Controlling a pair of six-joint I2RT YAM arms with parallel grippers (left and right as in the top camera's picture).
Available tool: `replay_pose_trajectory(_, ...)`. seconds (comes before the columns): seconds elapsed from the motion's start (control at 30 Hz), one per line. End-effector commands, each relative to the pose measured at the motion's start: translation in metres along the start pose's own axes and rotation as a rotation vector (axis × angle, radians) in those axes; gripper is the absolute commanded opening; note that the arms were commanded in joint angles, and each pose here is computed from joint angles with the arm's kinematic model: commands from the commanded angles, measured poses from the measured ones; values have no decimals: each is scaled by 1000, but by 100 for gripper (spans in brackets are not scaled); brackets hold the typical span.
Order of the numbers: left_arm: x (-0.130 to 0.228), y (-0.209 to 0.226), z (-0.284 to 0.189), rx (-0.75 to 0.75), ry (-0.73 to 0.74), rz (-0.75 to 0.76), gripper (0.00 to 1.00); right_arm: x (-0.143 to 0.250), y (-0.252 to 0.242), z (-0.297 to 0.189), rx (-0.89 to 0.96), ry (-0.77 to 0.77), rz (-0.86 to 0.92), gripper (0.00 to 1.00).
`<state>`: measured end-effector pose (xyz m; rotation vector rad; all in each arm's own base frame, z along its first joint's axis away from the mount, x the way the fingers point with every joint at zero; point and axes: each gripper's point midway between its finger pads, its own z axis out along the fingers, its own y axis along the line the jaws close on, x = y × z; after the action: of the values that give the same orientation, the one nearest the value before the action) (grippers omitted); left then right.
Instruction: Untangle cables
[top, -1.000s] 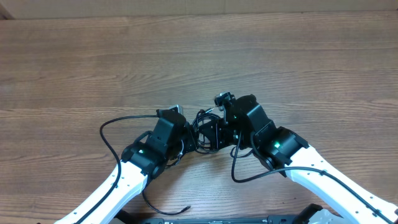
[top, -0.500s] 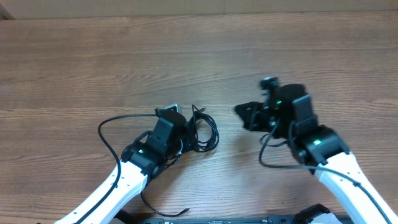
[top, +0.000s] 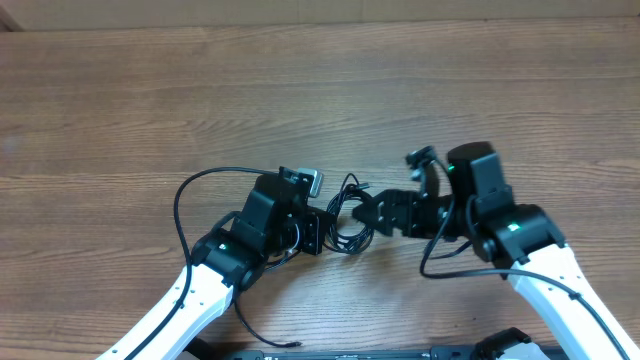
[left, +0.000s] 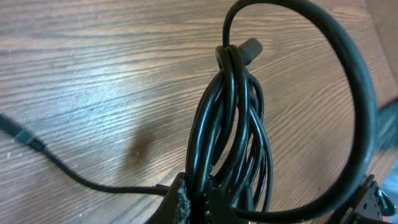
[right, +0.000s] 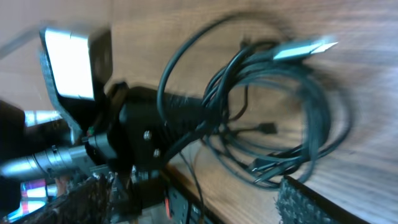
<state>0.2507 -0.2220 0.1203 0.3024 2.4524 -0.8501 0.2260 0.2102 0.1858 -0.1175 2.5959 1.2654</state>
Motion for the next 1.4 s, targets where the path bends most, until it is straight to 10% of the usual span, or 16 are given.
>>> replay_pose_trajectory(0.0, -10, -14, -6, 57, -35, 37, 4, 4, 1, 10, 79, -17, 59, 83)
replay_pose_trajectory(0.6, -10, -21, -7, 95, -31, 36, 4, -19, -29, 63, 271, -148, 244, 51)
replay_pose_trajectory(1.1, -8, -14, -6, 56, -29, 28, 4, -6, -55, 79, 349, -76, 294, 4)
replay_pose_trajectory(1.37, -10, -2, -6, -8, -41, -41, 4, -9, -76, 67, 439, -108, 331, 4)
